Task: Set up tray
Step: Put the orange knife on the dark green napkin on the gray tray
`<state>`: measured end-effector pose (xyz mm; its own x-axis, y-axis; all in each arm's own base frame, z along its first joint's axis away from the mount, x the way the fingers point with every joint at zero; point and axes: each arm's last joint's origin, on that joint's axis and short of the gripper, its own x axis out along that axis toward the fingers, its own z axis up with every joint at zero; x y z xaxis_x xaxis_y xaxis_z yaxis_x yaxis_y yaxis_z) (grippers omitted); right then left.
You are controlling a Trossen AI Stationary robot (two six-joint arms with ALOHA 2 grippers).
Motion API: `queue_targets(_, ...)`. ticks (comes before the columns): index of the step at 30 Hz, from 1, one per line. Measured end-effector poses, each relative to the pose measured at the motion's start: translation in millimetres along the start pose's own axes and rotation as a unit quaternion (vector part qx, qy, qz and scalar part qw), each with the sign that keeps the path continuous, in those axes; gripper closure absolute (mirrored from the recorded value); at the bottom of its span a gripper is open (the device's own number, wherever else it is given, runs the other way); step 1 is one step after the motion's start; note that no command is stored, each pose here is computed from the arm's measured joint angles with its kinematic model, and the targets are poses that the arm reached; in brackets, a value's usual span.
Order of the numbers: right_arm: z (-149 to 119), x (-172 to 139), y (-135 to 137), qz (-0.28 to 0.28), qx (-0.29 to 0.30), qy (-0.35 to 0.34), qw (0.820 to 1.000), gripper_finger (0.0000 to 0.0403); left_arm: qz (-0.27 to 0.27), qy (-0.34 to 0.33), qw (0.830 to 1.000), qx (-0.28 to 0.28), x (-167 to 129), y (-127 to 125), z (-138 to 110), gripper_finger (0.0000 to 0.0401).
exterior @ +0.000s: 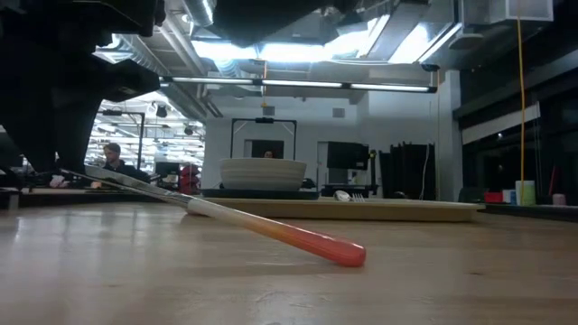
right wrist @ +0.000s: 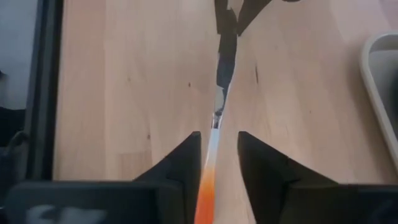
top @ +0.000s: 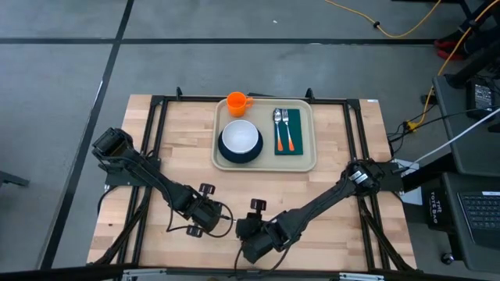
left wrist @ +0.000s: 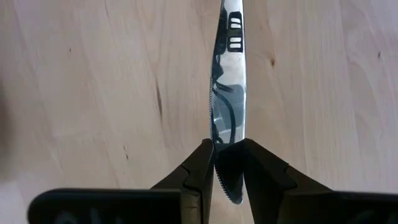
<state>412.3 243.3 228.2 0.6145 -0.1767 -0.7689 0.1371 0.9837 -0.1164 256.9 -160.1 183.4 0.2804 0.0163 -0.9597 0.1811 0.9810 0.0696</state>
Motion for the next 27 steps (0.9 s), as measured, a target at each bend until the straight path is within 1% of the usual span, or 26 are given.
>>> queue_targets(6,0.7,10.9,-2.3,0.007,0.000,0.007,1.000,0.0241,0.000,0.000,1.000,0.001,-0.1,0.0,0.1,0.0338)
queue_targets(8,2.4,16.7,-0.6,0.018,0.009,-0.001,1.000,0.0228,0.000,0.000,1.000,0.001,-0.1,0.0,0.1,0.0338)
queue_targets(11,1.4,24.1,-2.2,0.017,0.011,0.005,1.000,0.0214,-0.001,0.001,1.000,-0.001,0.2,1.3,0.5,0.0338)
queue_targets(15,-3.1,39.9,-1.2,0.017,0.010,0.016,1.000,0.0206,0.000,0.002,1.000,-0.003,0.6,3.7,1.3,0.0338)
queue_targets(18,-9.8,51.8,2.5,0.019,-0.006,0.028,0.999,0.0206,0.000,0.005,1.000,-0.006,0.9,5.8,1.5,0.0338)
queue_targets(22,-15.8,63.0,2.7,-0.005,-0.011,0.032,0.999,0.0205,0.000,0.005,1.000,-0.007,1.1,6.8,1.9,0.0338)
queue_targets(27,-13.9,68.5,-4.3,-0.018,0.004,0.034,0.999,0.0205,-0.003,0.006,1.000,-0.010,1.1,7.1,2.0,0.0338)
